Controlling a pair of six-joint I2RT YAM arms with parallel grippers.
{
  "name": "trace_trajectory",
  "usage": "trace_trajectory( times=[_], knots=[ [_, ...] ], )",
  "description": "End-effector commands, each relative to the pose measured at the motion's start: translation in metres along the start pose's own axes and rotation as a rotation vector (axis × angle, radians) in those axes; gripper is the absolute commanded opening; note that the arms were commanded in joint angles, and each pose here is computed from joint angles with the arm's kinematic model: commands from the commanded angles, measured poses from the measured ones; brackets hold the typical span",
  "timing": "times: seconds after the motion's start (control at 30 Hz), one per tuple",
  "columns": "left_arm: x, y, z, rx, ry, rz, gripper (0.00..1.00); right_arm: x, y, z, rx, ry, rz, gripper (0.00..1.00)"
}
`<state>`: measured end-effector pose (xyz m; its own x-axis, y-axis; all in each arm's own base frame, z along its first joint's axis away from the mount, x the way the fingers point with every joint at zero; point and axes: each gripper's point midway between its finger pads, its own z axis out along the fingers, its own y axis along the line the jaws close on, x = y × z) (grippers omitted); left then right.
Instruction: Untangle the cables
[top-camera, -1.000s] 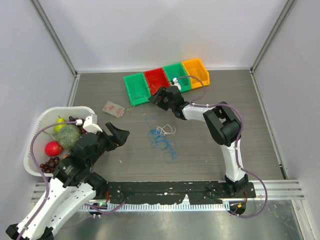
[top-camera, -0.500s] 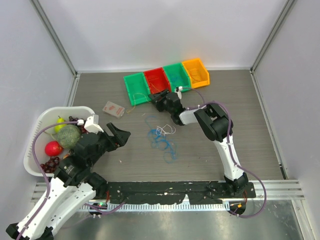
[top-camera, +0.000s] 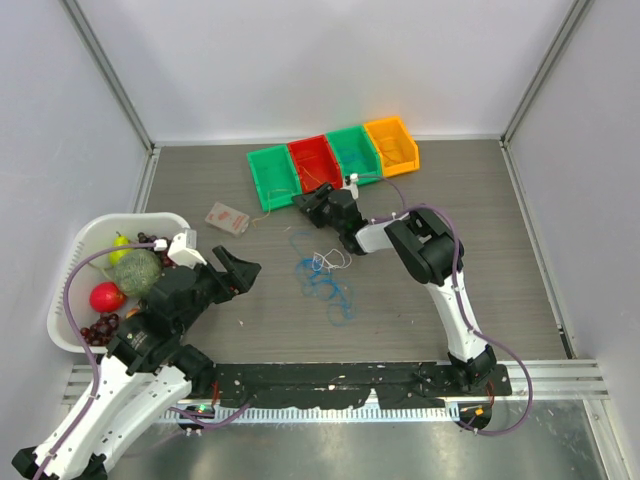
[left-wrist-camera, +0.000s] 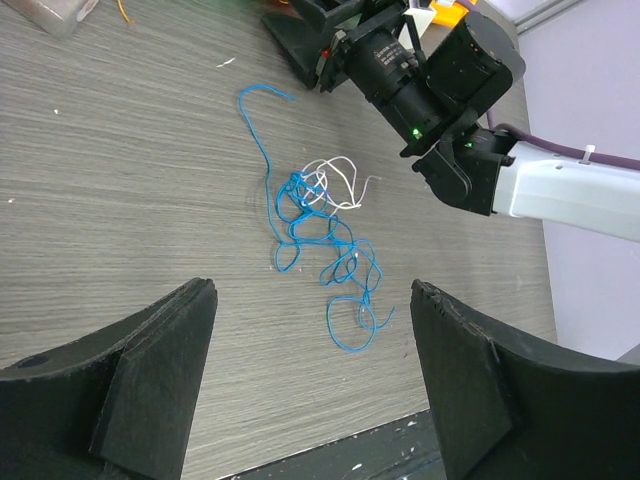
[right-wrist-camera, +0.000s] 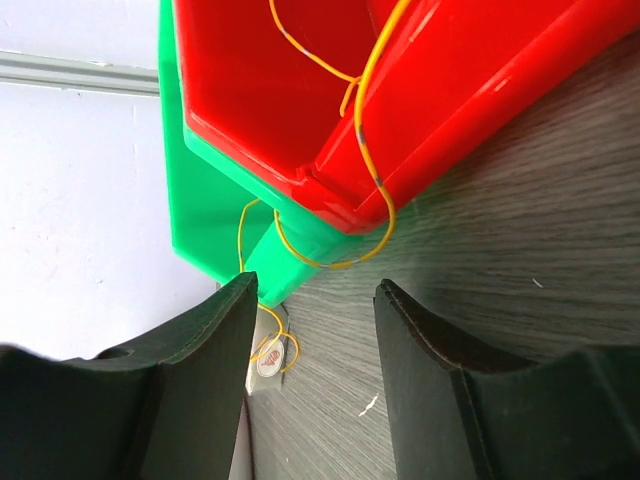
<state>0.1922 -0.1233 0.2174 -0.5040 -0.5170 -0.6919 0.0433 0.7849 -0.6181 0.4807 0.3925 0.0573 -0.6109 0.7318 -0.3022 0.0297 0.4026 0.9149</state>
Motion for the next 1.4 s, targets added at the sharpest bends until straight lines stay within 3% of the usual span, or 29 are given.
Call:
trace_trajectory(
  times=[0.0,0.43,1.0,1.03,1.17,1.37],
  knots=[
    [-0.005,-0.001,-0.001,0.011,-0.029,0.003,0.82,-0.010,0.025,0.006,-0.090,-0.033,-0.037,0.54],
    [-0.004,0.000,0.000,0.009,-0.026,0.005,0.82,-0.028,0.029,0.009,-0.104,-0.111,0.138,0.47],
    [-0.004,-0.004,0.001,0.022,-0.024,0.005,0.82,-0.039,0.044,0.010,-0.127,-0.113,0.210,0.05],
    [-0.004,-0.004,0.001,0.022,-0.024,0.006,0.82,-0.040,0.051,0.007,-0.138,-0.110,0.199,0.01],
    [-0.006,-0.005,0.001,0.026,-0.027,0.006,0.82,-0.046,0.067,-0.003,-0.135,-0.118,0.112,0.01],
    [-0.005,-0.007,0.002,0.034,-0.020,0.008,0.82,-0.077,0.084,-0.008,-0.043,-0.180,-0.189,0.01]
  ],
)
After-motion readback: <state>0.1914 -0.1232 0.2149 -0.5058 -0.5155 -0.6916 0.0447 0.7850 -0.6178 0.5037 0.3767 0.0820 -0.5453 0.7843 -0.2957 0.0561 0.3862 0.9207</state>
